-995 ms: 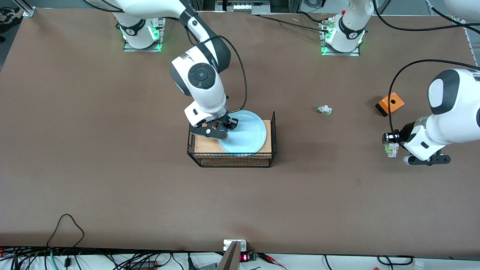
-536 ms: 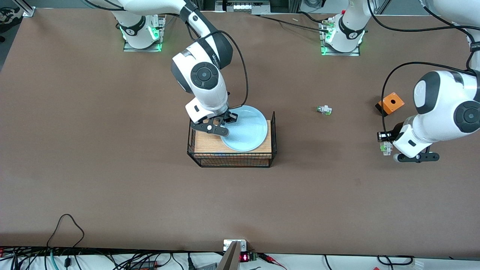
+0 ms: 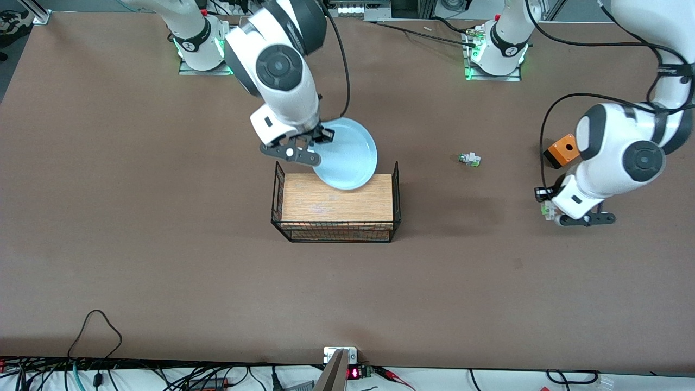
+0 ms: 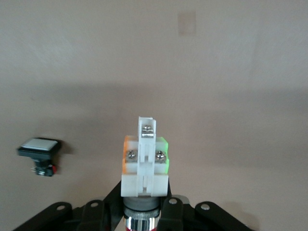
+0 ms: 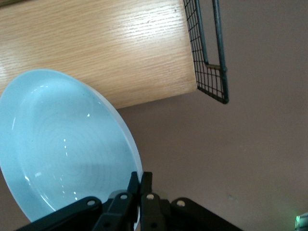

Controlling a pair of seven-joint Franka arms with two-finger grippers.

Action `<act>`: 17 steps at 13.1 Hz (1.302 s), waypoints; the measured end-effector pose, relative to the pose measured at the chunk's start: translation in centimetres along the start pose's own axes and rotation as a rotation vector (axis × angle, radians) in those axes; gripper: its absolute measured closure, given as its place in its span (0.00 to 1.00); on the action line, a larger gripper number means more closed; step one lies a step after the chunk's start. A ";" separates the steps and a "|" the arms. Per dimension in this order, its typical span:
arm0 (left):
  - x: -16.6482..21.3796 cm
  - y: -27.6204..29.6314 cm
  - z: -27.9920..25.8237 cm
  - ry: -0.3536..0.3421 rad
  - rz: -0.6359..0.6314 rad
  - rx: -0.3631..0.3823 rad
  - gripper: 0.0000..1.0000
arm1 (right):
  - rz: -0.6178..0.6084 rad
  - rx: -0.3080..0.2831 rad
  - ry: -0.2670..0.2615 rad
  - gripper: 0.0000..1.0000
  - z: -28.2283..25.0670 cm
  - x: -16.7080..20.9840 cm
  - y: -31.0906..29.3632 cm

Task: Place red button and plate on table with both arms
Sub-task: 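Lift the plate off the basket while the left gripper releases the button, then lower the plate toward the table while the left gripper withdraws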

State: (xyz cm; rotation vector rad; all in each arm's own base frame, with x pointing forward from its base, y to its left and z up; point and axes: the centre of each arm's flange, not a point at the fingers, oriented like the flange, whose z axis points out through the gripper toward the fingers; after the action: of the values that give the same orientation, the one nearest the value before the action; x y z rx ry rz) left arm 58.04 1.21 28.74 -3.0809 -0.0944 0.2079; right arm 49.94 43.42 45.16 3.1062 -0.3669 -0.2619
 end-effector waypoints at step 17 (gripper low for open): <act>-2.6 2.7 9.5 -0.084 -0.008 -0.059 0.39 | -0.422 0.185 -0.225 0.96 -6.2 18.8 39.2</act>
State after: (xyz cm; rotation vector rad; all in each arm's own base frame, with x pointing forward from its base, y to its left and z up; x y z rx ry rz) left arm 54.31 -1.15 19.49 -3.1299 -0.1190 0.3397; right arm 59.94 0.82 49.02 3.3118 0.2919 -0.6152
